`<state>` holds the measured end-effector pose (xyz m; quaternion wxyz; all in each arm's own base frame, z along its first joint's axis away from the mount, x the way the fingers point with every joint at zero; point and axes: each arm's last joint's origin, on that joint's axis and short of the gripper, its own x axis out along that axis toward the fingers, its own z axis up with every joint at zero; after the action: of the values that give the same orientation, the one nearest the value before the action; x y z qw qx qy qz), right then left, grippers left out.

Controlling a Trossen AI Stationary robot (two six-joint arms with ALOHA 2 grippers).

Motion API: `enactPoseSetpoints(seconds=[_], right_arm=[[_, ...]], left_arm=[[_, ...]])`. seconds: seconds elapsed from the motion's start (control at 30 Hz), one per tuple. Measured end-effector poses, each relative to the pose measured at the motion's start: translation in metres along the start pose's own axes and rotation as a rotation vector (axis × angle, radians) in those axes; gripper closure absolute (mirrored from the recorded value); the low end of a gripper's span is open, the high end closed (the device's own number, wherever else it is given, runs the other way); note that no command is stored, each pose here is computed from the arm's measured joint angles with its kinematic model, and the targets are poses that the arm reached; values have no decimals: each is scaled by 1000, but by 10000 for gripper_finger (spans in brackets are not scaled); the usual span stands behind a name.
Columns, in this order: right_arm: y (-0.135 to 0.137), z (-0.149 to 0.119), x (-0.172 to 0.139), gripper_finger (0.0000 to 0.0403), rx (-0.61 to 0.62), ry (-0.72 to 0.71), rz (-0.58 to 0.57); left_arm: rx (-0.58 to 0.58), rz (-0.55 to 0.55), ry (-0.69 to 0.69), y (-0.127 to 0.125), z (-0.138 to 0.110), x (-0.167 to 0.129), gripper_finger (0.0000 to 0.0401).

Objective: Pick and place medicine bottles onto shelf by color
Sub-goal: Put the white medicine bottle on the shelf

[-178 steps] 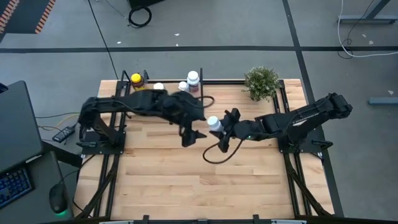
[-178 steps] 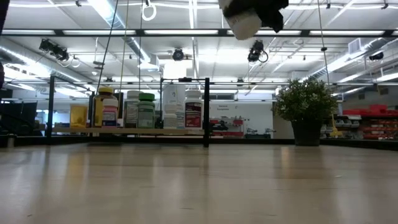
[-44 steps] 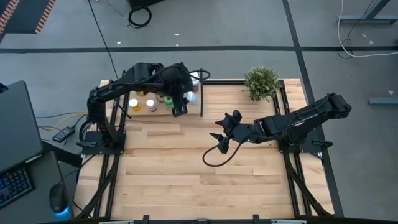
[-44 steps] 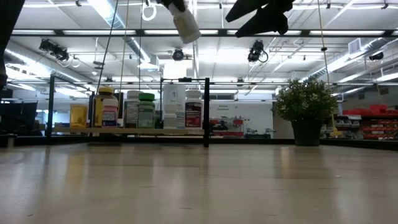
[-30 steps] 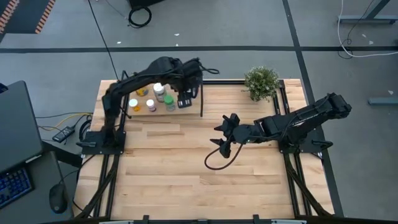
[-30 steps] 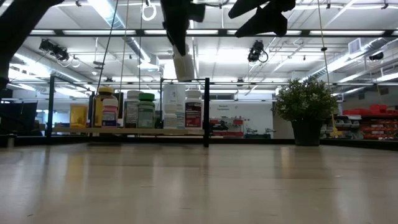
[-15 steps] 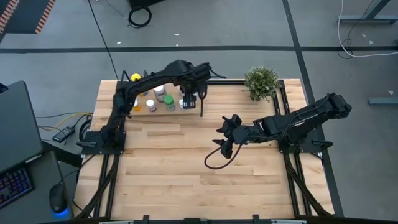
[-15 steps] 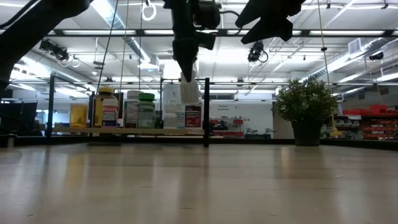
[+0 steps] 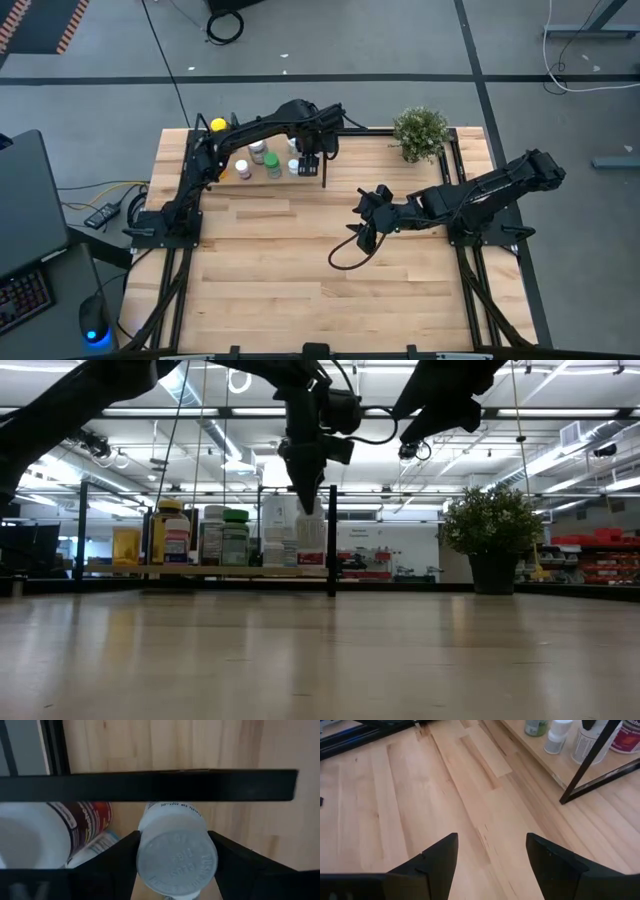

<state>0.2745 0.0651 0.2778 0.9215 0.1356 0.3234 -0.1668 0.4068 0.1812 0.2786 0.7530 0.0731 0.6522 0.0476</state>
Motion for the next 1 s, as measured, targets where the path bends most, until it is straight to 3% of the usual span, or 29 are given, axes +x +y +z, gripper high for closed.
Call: enactPoseSetpoints(seconds=[0.3,0.6,1.0], right_arm=[[0,0,0,162,-2,4,-3],[0,-1,0,163,-4,5,-4],[-1,0,0,167,-2,8,-9]], left_arm=[[-23,-19,-34,8,-2,2,167],[-28,-65,44,3,-12,35,173],[-33,-24,-14,9,-5,30,157]])
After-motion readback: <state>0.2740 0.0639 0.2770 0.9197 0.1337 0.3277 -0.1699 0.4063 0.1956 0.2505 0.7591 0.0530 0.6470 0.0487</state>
